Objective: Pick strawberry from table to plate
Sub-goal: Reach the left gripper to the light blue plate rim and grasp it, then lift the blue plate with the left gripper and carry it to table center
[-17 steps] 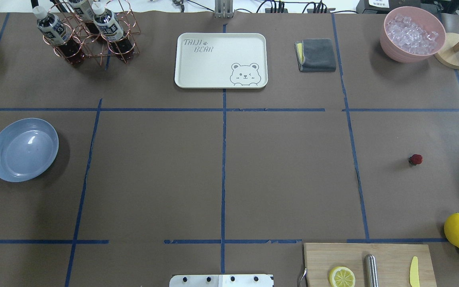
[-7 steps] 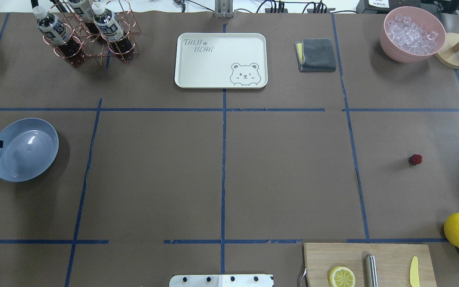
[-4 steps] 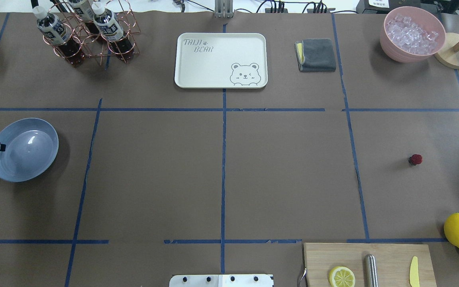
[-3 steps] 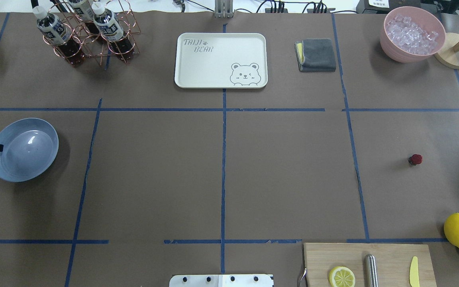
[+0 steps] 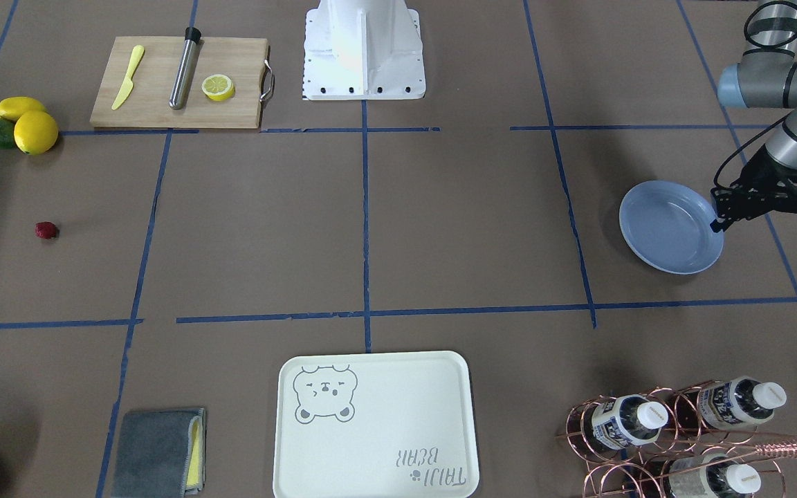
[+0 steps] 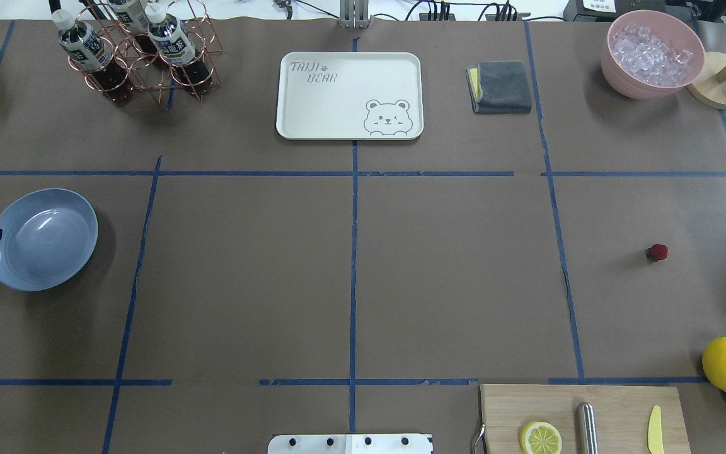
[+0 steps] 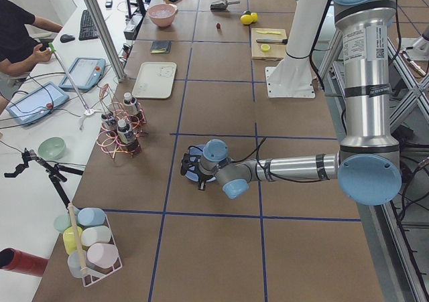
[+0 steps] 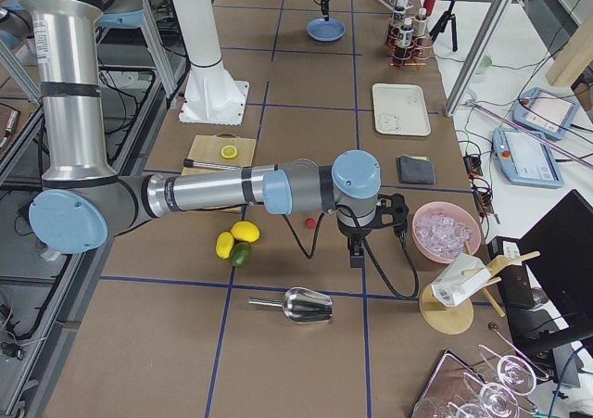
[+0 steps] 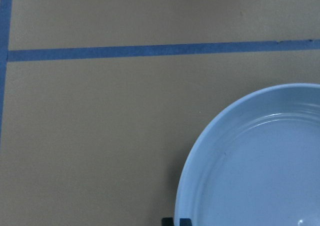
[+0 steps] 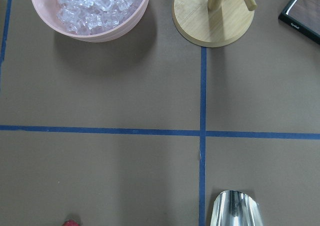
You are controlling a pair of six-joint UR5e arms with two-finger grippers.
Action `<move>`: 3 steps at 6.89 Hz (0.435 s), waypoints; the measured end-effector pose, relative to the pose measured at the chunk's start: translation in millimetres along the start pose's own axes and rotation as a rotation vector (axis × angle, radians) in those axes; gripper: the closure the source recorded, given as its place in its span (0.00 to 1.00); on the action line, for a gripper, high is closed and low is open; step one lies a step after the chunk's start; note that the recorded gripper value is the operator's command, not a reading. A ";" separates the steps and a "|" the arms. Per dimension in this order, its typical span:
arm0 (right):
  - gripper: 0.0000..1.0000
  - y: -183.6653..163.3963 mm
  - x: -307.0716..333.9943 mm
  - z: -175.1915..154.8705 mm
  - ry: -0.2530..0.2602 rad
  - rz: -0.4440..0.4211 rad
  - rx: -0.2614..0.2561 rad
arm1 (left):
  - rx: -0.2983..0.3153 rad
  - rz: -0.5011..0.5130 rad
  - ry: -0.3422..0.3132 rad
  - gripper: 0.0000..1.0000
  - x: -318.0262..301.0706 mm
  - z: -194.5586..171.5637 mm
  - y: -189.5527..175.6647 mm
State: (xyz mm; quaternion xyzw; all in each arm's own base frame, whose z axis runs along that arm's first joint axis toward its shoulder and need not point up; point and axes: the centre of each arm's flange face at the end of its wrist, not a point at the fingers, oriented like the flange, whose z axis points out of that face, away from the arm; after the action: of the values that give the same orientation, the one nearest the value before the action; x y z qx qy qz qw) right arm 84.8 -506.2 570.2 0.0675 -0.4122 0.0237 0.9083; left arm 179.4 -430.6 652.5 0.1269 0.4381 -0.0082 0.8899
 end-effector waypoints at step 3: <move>0.00 1.2 2.7 2.7 0.004 0.001 -0.003 | -0.009 -0.088 0.065 1.00 60.1 -61.4 -92.2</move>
State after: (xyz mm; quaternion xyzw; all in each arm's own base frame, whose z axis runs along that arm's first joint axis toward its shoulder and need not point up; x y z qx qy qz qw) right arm 84.3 -505.5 574.1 0.0661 -0.4106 0.0238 0.9091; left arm 157.1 -499.7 549.5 0.1039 0.4720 -0.0412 0.8745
